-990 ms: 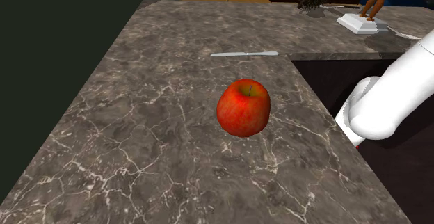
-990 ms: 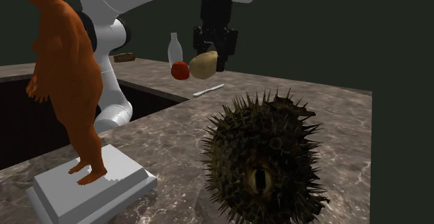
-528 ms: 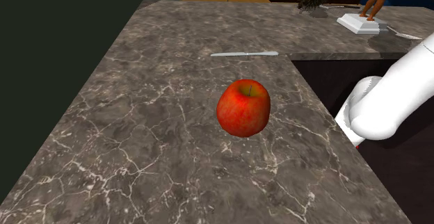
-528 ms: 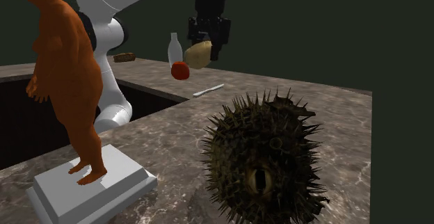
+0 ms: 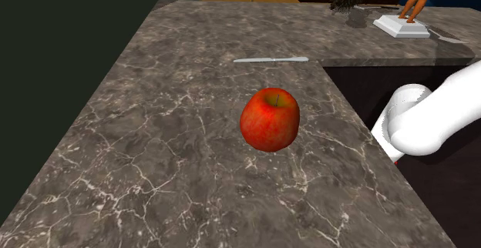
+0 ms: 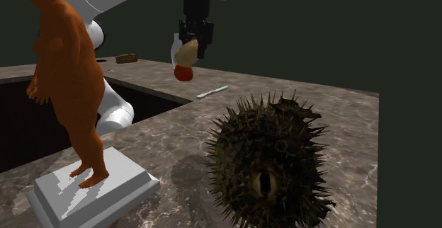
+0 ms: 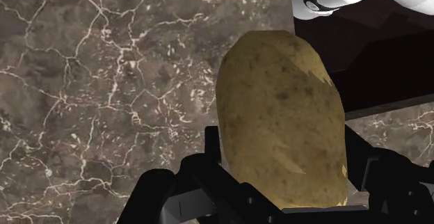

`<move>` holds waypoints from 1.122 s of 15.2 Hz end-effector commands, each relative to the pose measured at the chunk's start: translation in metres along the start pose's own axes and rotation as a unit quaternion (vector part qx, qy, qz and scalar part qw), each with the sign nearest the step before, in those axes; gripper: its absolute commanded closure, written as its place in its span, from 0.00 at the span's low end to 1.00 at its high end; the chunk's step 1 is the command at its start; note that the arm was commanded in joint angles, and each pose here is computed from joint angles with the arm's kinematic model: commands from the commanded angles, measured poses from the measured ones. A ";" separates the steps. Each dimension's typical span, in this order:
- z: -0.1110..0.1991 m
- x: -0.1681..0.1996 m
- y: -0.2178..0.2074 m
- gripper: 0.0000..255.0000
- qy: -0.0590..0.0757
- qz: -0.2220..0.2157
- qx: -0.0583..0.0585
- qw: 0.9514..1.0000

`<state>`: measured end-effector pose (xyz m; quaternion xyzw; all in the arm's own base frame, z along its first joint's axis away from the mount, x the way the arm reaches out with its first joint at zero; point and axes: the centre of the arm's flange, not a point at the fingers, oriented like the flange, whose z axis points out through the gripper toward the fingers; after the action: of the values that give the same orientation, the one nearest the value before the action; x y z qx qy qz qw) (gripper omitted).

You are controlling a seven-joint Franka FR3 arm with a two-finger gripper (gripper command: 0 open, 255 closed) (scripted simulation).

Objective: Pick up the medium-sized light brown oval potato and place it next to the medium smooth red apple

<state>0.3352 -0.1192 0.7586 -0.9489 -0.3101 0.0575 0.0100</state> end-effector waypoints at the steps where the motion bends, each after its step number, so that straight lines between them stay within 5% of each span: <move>1: 0.000 0.004 -0.027 1.00 0.000 0.001 0.000 1.000; 17: 0.007 0.043 -0.235 1.00 0.000 0.001 0.000 1.000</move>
<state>0.2377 0.0829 0.7582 -0.9491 -0.3095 0.0575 0.0092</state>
